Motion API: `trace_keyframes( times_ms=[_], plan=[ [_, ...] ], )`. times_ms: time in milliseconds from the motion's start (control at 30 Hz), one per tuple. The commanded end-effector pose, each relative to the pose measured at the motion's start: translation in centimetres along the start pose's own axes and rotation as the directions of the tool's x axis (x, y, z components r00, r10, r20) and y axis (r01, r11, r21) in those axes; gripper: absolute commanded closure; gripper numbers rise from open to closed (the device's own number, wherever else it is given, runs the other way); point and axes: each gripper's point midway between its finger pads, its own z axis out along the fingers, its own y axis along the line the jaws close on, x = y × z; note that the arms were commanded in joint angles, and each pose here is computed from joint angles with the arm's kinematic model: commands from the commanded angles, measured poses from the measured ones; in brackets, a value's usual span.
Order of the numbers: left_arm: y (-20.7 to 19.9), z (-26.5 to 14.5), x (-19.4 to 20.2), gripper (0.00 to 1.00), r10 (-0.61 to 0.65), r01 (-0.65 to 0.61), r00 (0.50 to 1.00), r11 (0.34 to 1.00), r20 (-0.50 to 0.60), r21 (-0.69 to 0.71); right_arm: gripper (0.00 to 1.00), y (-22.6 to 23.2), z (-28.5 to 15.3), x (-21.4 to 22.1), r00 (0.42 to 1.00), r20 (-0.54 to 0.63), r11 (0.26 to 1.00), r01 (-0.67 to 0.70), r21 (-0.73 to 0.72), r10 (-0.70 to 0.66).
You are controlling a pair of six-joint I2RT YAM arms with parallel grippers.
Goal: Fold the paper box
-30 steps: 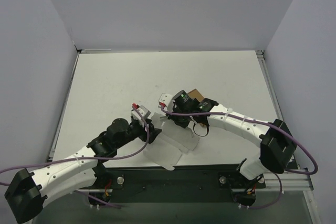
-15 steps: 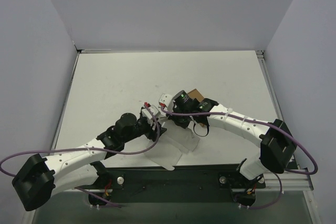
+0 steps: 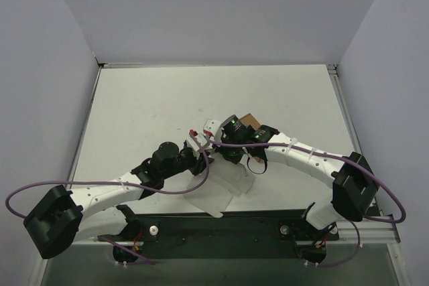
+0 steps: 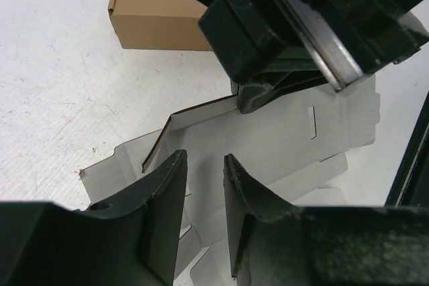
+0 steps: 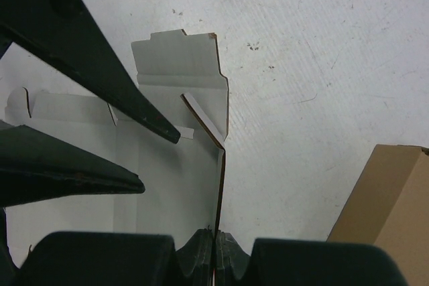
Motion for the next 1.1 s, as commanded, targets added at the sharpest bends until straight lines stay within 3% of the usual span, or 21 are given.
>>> trace_keyframes(
  times_ms=[0,400,533,633,1067],
  plan=[
    [0.0,0.6,-2.9,0.63,0.034,-0.035,0.995,0.999,0.09,0.01,1.0,0.7,-1.7,-0.8,0.999,0.024,0.999,0.022,-0.032,-0.021],
    [0.5,1.0,-1.2,0.81,0.07,-0.069,0.996,0.997,0.052,-0.016,1.0,1.0,-1.8,-0.9,0.999,0.036,0.999,0.009,-0.05,-0.007],
    [0.4,1.2,-1.1,0.95,0.083,-0.082,0.995,0.997,0.051,-0.012,1.0,1.1,-1.9,-1.0,0.999,0.041,0.999,0.002,-0.053,0.0],
    [0.1,1.3,-1.1,1.0,0.097,-0.097,0.994,0.995,0.053,-0.006,1.0,1.2,-2.2,-1.1,0.999,0.051,0.998,-0.001,-0.055,0.004],
    [0.1,-0.1,-1.0,1.0,0.131,-0.128,0.988,0.991,0.083,-0.043,1.0,0.2,-3.1,-0.9,0.983,0.139,0.991,-0.116,-0.062,0.123]
  ],
)
